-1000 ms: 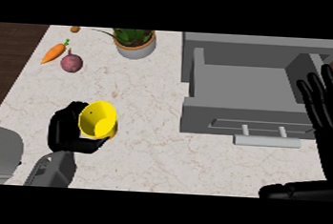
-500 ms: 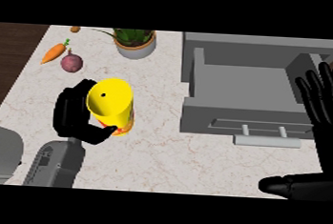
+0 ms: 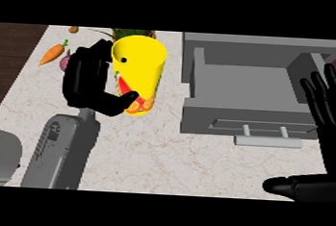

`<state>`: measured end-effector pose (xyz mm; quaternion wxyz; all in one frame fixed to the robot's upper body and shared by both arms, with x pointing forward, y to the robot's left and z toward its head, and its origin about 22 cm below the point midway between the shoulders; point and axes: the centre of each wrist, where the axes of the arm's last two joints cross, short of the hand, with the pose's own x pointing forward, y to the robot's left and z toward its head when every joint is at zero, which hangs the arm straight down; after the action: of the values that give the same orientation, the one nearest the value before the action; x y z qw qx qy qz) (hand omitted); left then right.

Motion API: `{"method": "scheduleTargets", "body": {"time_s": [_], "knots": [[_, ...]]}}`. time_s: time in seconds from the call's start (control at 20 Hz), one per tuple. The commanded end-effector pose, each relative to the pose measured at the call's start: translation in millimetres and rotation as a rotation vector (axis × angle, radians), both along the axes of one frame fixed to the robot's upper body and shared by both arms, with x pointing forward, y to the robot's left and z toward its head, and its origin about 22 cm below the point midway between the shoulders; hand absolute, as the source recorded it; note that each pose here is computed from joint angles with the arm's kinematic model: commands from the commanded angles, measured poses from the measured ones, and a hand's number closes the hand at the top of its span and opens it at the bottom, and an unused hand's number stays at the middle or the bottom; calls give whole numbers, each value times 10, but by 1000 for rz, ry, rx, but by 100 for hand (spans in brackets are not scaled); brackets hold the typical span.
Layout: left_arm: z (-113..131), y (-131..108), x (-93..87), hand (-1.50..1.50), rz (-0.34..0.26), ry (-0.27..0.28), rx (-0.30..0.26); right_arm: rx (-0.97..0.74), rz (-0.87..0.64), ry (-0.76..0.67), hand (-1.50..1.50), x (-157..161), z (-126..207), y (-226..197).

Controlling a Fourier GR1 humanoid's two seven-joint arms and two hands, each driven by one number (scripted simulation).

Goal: Pick up the cup, place it into the drawer and close the drawer

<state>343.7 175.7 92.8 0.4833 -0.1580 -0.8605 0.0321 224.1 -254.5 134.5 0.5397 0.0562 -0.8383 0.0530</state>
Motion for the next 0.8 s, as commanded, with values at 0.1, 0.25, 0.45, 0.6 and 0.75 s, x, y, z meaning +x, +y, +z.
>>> {"method": "scheduleTargets", "body": {"time_s": [0.1,0.25,0.45,0.6,0.75], "knots": [[504,-289,201,150,1,-5,21,-13,-5,9,-150,-99,90,33],[694,-551,122,150,8,-23,74,-2,-7,5,-150,112,-7,-20],[605,-788,284,150,3,-11,106,-2,-4,-5,-150,-34,68,164],[794,-609,555,150,-5,-5,115,-14,4,9,-150,-11,183,80],[815,-924,525,150,-9,37,152,-9,-1,20,-150,41,-53,98]]}}
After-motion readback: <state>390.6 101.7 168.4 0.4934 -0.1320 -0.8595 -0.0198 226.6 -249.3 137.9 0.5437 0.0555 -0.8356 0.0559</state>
